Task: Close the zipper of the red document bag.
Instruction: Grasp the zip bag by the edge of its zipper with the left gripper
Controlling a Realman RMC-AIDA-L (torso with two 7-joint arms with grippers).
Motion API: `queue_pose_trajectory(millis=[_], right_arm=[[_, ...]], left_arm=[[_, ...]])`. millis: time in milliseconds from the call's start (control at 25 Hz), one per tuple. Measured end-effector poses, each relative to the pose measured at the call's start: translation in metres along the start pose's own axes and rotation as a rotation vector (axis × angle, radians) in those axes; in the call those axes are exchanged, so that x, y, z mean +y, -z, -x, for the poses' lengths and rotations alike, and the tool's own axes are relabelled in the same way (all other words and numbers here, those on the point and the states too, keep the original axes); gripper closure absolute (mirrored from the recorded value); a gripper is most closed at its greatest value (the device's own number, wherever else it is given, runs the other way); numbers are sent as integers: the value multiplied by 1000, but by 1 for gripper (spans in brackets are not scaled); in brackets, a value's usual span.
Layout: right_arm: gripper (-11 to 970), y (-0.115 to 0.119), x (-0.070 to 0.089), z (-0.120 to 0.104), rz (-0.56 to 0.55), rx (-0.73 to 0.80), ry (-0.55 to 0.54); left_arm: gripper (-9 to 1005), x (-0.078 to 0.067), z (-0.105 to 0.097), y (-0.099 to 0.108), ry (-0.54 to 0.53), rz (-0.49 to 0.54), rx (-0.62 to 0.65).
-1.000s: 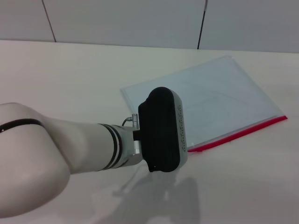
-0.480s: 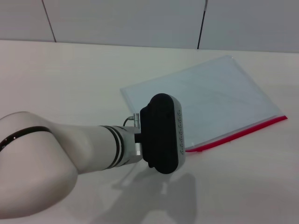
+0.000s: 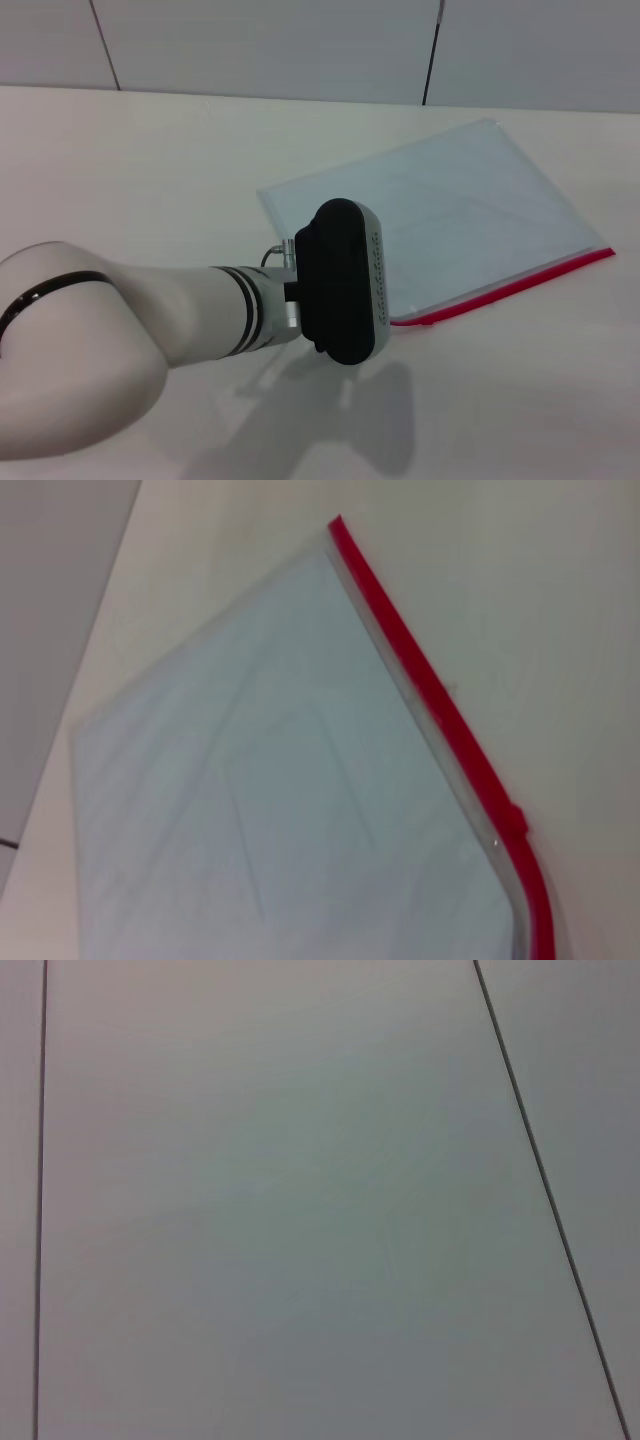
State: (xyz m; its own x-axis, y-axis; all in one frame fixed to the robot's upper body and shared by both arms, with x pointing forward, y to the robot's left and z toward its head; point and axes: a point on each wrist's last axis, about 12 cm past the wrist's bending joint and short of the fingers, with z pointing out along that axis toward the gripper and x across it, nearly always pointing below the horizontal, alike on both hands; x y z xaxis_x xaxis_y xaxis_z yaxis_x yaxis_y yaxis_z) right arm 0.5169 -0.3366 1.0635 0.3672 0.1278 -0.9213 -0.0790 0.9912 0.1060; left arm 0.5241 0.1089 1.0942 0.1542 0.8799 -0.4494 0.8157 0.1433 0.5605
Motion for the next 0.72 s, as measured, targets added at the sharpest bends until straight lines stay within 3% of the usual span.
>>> queue_pose_trajectory(millis=[400,720], right_arm=[[89,0,0,0,-4,-1,0],[88,0,0,0,-7,-2,-1]], left_arm=[[473,3,-7,-7,7,28,-8],[761,4,-7,-12,21,44,-23]])
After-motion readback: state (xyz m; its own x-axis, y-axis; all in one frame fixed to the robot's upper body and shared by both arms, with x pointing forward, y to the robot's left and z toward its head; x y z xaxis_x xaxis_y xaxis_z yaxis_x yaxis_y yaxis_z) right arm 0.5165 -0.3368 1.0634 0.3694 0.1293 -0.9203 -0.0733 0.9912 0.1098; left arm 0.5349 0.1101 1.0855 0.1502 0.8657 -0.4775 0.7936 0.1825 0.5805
